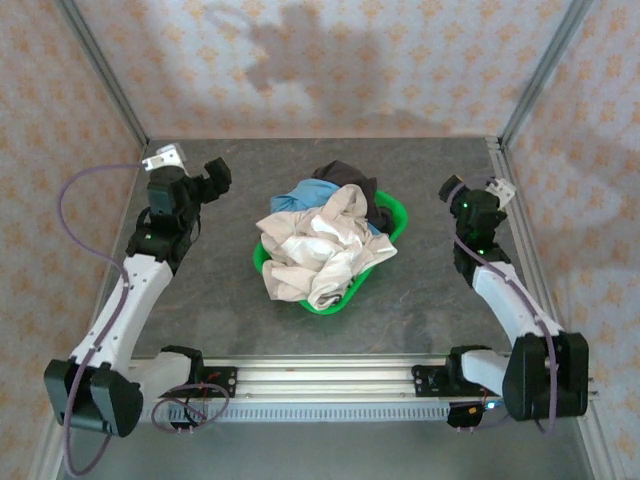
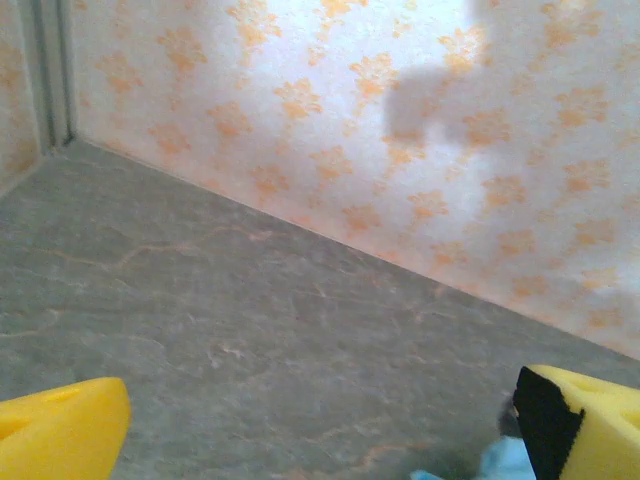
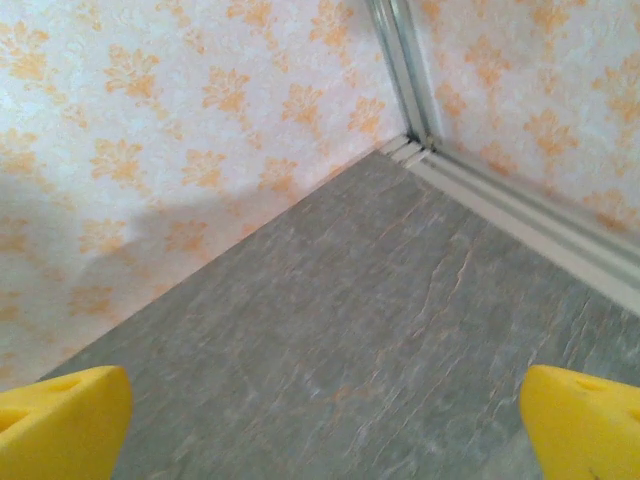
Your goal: Fold and stack the t-shirts
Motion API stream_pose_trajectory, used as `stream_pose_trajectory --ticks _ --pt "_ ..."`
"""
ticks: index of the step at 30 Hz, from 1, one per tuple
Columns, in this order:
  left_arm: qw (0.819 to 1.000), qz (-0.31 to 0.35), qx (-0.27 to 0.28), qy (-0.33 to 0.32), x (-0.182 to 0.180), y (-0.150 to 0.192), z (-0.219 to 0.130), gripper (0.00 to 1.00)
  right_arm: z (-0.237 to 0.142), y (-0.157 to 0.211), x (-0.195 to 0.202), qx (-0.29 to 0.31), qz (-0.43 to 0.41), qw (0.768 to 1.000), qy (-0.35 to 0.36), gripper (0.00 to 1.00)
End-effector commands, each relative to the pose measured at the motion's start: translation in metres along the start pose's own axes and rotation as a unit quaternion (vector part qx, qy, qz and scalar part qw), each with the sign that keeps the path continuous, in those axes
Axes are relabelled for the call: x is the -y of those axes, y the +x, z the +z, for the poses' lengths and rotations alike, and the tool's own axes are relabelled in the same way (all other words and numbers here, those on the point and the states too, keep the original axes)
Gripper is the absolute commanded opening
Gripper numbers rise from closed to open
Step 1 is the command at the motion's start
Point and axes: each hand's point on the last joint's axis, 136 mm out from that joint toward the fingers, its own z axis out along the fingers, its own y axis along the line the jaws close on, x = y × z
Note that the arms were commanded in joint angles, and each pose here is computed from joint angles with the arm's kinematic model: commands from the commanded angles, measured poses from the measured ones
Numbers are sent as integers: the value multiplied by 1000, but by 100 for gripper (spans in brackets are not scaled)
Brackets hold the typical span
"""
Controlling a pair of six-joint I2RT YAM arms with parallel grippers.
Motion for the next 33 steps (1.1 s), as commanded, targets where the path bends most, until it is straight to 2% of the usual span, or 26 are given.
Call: stream_pose_trajectory --ticks 1,4,7,9,12,13,15,18,19,24,31,33 --pt "987 71 -143 13 27 89 -22 100 -8 55 -1 -126 11 992 -24 99" --pt "964 186 -183 54 79 126 -46 100 -16 62 -4 -151 0 988 -36 99" --pt "920 284 -239 129 131 180 -74 100 -22 62 9 -147 -8 989 -9 99" --pt "897 340 -244 145 154 202 -95 100 -25 61 20 -141 -10 990 15 99" --pt "867 377 -266 187 181 232 -117 100 -28 62 32 -136 -17 990 41 99" --pt "861 375 -281 198 186 243 -119 97 -28 62 34 -135 -18 990 46 99" --pt "848 374 -310 214 197 264 -121 76 -28 64 36 -135 -17 989 50 99" --pt "830 396 -337 204 208 292 -117 57 -28 68 39 -137 -15 989 53 99" --pt "828 399 -341 199 212 296 -116 54 -27 70 40 -138 -15 989 54 99" --pt "812 416 -360 195 235 321 -117 54 -28 73 47 -140 -17 988 65 99" --pt "810 438 -367 133 221 341 -90 52 -27 76 49 -140 -16 988 65 99" --pt "811 433 -375 118 213 345 -81 48 -27 77 49 -140 -15 988 65 99"
